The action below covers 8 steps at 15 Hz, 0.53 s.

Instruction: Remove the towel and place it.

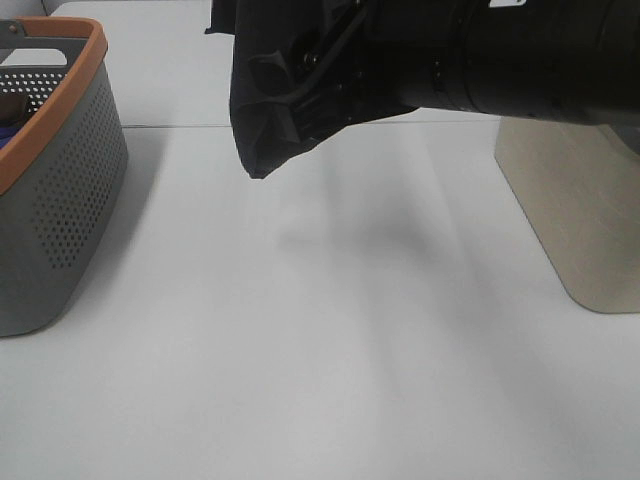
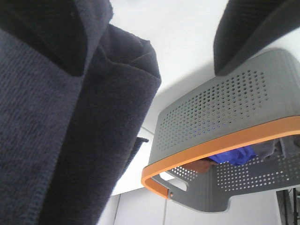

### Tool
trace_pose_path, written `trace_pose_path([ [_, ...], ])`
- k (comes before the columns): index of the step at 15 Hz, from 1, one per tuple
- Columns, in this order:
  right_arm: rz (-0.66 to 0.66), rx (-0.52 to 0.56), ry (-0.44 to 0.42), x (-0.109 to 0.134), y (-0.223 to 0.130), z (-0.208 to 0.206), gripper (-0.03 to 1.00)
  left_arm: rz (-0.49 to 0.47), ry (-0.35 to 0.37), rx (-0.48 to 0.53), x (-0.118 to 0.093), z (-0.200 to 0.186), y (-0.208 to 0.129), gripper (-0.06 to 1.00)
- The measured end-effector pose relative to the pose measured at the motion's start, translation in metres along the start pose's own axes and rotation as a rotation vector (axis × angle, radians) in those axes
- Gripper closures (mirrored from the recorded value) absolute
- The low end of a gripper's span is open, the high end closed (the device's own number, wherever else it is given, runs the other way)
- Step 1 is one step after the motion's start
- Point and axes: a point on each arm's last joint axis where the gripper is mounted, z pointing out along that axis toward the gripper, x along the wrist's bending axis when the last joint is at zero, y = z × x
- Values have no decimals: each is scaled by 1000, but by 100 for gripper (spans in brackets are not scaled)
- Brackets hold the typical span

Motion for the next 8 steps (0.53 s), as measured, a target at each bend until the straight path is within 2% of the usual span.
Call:
trace_pose_path([
  [2,9,-6,-45,-3,-2,4,25,5,1,23,0,0,-2,94],
  [5,62,57,-132,-9,-15,13,26,15,4,34,0,0,-3,94],
  [8,93,129,-281,-21,-26,15,26,34,9,39,1,-1,-3,94],
])
